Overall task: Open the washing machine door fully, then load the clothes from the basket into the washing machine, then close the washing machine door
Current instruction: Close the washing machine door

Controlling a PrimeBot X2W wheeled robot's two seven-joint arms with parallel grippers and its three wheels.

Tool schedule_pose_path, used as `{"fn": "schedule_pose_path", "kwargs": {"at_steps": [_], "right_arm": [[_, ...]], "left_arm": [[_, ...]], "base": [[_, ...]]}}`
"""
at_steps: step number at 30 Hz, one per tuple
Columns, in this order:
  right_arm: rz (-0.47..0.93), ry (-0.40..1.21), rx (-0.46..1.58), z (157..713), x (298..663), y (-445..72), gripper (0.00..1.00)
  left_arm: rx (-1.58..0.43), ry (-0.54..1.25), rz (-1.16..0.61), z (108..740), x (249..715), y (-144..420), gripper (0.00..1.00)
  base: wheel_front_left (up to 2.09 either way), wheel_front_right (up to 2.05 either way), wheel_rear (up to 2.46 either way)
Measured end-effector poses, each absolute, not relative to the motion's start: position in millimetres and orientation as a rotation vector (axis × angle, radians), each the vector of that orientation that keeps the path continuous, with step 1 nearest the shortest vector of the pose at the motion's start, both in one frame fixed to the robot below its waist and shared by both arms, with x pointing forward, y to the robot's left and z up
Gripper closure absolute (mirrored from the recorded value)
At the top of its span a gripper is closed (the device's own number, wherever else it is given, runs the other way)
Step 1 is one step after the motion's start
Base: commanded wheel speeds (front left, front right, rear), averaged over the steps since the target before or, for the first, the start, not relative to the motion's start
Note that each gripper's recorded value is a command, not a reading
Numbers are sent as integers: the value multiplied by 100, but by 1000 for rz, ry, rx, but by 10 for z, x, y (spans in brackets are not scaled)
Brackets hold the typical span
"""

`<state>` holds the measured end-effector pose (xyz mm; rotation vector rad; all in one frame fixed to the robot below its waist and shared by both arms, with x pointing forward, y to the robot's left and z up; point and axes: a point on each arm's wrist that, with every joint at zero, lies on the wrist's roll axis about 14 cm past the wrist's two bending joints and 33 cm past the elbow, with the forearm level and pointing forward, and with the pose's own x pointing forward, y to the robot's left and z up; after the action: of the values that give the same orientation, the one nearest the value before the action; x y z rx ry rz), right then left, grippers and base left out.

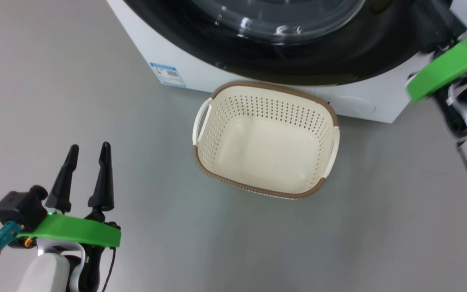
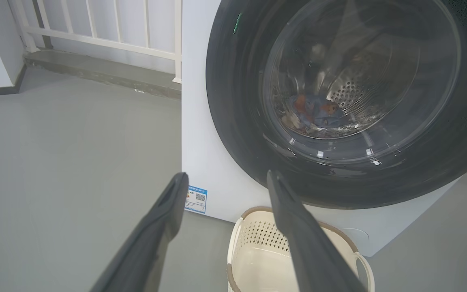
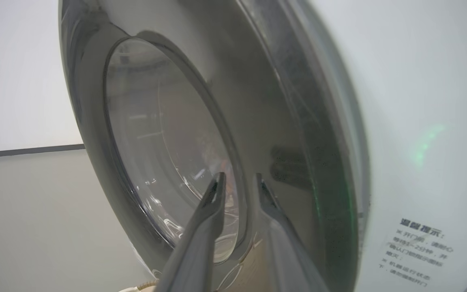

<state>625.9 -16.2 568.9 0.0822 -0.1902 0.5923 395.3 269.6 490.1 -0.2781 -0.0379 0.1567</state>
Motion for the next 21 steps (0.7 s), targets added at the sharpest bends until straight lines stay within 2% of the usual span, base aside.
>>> {"fn": "schedule_pose_path", "kwargs": {"at_steps": [12, 21], "right_arm": [[628, -172, 117, 5679, 5566, -140, 0], [535, -157, 147, 5657, 5011, -611, 0]], "left_arm": [[-293, -83, 96, 5074, 3878, 2520, 0], [-303, -86, 3, 5108, 3831, 2215, 0]], "base": [[0, 0, 0], [0, 0, 0]]}}
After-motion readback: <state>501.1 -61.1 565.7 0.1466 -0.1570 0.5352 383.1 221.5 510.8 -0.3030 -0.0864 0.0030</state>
